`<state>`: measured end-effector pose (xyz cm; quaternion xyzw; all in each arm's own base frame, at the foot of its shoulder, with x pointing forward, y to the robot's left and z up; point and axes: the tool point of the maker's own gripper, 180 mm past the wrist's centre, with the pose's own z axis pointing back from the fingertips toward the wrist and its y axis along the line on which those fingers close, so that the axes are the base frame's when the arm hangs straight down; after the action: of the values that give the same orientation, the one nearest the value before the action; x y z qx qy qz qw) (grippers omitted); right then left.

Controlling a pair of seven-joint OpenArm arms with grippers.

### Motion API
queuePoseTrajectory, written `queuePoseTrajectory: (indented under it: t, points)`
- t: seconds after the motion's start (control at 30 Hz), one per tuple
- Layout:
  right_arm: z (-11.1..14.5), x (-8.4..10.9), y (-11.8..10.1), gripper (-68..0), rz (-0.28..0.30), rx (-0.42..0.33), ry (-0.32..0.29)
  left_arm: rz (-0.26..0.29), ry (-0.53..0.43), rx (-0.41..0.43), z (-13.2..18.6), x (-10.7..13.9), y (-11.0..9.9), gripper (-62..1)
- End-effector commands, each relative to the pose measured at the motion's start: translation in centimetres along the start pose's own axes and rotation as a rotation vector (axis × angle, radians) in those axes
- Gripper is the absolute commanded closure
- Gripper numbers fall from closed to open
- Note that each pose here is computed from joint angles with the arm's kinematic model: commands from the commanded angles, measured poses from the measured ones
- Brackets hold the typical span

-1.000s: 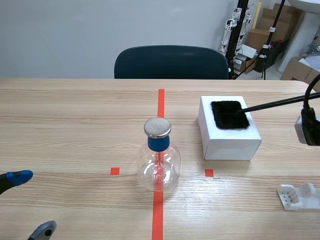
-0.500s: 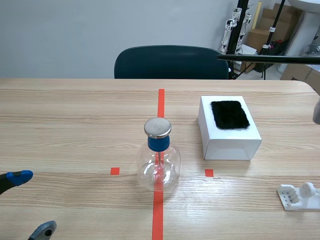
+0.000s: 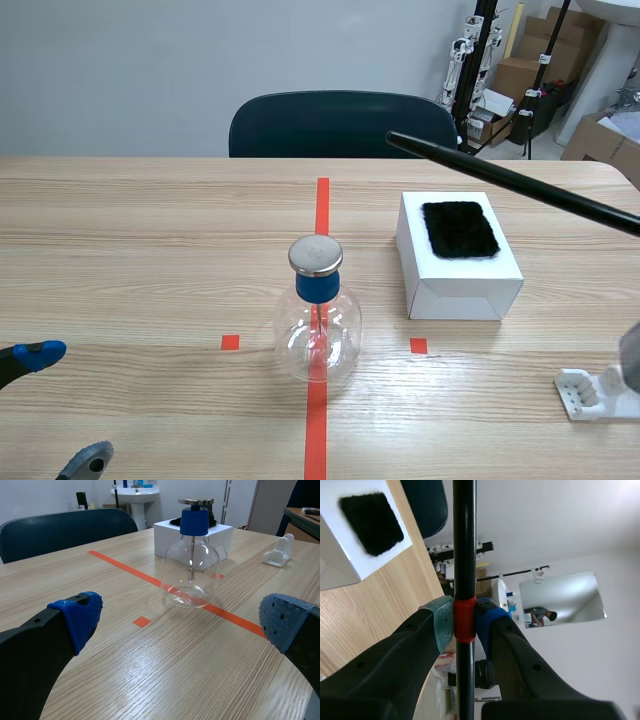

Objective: Do the electroscope experiment. rub the rod on the fur

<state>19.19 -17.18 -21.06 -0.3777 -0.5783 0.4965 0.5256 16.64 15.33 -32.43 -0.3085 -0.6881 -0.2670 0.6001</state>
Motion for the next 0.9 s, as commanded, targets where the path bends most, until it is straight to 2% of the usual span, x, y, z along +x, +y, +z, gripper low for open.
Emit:
queuePoseTrajectory:
  t: [0.0,0.13,0.23,0.33,0.5,0.7,0.87]
  points:
    - [0.3,1.2,-0.6,0.0,0.021,-0.022,-0.047,-0.008,-0.017,0.007,0.1,0.5,0.4,-62.3]
    - [2.3,4.0,1.2,0.0,0.092,0.045,-0.166,-0.008,-0.017,0.007,0.1,0.5,0.4,-62.3]
    - [3.4,5.5,1.9,0.0,0.076,0.074,-0.23,-0.008,-0.017,0.007,0.1,0.5,0.4,-62.3]
    - [4.0,6.5,2.0,0.0,0.054,0.074,-0.268,-0.008,-0.017,0.007,0.1,0.5,0.4,-62.3]
    - [4.3,7.6,1.9,0.0,0.008,0.067,-0.307,-0.008,-0.017,0.007,0.1,0.5,0.4,-62.3]
    - [4.3,7.6,1.7,0.0,-0.079,0.052,-0.285,-0.008,-0.017,0.007,0.1,0.5,0.4,-62.3]
    - [4.4,8.1,1.7,0.0,-0.094,0.052,-0.308,-0.008,-0.017,0.007,0.1,0.5,0.4,-62.3]
